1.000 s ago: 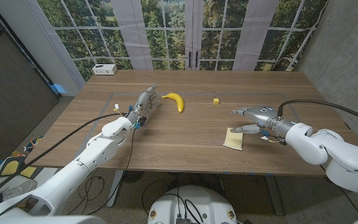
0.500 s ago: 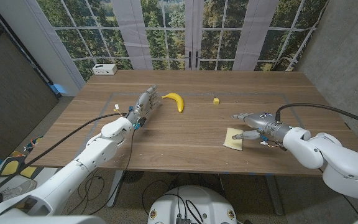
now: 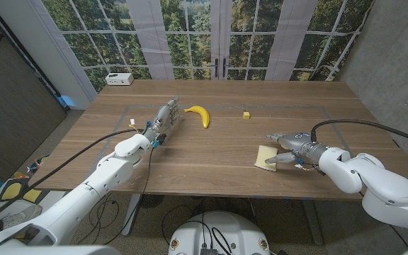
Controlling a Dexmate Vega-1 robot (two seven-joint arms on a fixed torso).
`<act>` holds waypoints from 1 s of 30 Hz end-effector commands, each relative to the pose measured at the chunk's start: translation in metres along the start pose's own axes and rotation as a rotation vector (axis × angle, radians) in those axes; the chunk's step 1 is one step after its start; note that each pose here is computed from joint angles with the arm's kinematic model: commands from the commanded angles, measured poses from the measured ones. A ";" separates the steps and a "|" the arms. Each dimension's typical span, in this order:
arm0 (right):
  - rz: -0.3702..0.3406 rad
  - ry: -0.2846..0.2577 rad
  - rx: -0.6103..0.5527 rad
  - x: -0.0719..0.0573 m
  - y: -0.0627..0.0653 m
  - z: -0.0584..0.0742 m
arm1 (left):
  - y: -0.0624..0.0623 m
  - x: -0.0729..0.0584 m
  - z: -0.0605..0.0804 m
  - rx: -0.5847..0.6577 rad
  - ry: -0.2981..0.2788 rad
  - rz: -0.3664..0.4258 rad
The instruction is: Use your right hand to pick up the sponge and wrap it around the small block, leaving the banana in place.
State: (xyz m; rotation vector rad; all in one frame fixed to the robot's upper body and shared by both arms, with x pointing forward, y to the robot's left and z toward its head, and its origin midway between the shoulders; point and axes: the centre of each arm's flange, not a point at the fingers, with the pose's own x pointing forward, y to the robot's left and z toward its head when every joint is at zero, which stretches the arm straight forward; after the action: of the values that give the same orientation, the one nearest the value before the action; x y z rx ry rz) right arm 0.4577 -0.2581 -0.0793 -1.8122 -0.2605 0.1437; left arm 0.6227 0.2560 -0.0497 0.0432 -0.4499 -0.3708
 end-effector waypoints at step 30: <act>0.028 0.027 -0.032 0.018 0.029 0.019 | 0.006 -0.001 0.017 0.039 0.007 -0.015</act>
State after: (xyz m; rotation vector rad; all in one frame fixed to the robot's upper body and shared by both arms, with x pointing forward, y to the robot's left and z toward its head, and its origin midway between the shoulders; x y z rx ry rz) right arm 0.4758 -0.2482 -0.1042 -1.8381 -0.1670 0.1840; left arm 0.6194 0.2611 -0.0403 0.0718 -0.4370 -0.3703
